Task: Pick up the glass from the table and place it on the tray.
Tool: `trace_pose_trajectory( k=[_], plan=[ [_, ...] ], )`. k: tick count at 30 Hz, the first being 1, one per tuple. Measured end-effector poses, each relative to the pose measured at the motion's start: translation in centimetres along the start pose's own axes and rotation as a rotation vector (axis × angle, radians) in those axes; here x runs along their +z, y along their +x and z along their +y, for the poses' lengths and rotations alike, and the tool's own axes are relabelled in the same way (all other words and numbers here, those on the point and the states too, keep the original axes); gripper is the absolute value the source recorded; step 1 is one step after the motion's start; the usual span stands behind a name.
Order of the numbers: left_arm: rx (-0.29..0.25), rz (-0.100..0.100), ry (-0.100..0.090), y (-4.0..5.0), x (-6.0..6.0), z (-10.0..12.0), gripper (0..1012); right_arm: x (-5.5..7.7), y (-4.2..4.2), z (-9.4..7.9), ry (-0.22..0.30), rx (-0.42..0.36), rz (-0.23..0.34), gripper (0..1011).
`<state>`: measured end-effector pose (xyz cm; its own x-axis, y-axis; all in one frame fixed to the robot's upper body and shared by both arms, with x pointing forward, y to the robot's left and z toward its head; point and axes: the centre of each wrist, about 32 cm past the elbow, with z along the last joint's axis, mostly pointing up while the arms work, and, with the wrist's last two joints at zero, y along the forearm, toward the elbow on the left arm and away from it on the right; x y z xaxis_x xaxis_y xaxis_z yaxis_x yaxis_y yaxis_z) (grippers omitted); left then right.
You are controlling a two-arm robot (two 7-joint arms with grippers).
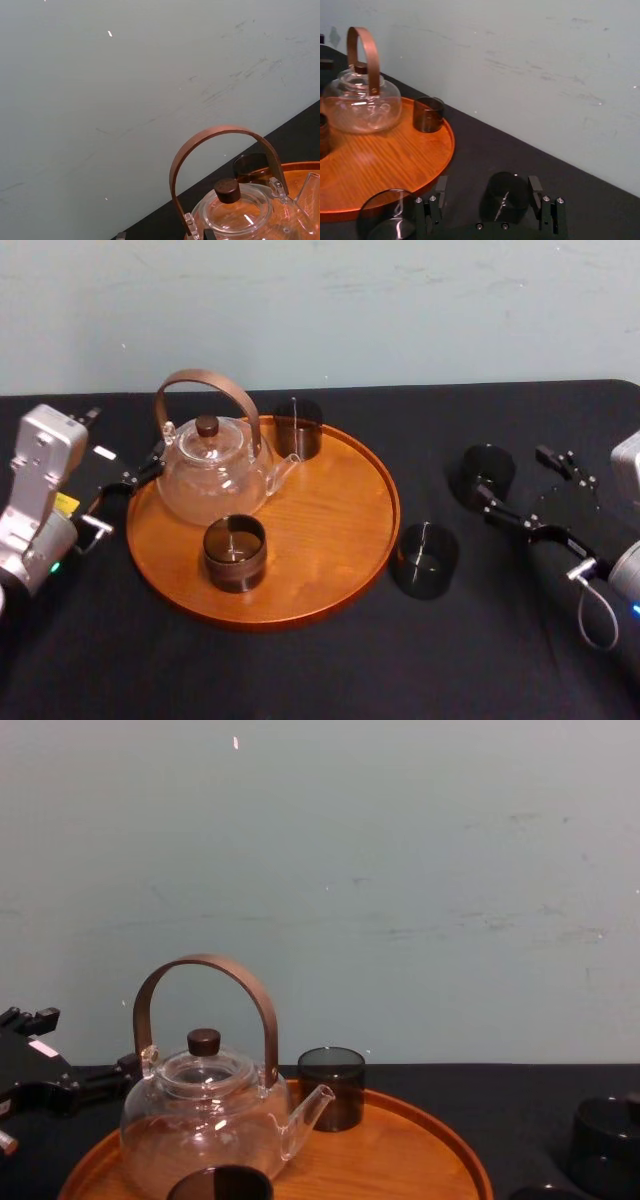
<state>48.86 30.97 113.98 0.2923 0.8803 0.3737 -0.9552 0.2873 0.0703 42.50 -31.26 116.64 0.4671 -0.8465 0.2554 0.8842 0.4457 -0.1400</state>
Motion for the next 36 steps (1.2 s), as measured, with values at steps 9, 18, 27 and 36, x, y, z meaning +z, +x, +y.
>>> trace_pose_trajectory(
  k=[9, 18, 27, 36],
  plan=[
    [0.0, 0.0, 0.0, 0.0, 0.0, 0.0, 1001, -0.1, -0.78, -0.7, -0.009, 0.047, 0.019, 1002],
    [0.0, 0.0, 0.0, 0.0, 0.0, 0.0, 1001, -0.3, -1.84, -1.6, -0.013, 0.102, 0.029, 1002],
    [0.0, 0.0, 0.0, 0.0, 0.0, 0.0, 1001, -0.4, -2.39, -1.7, -0.015, 0.14, 0.032, 1002],
    [0.0, 0.0, 0.0, 0.0, 0.0, 0.0, 1002, -0.6, -2.67, -1.5, -0.025, 0.173, 0.052, 1002]
  ],
)
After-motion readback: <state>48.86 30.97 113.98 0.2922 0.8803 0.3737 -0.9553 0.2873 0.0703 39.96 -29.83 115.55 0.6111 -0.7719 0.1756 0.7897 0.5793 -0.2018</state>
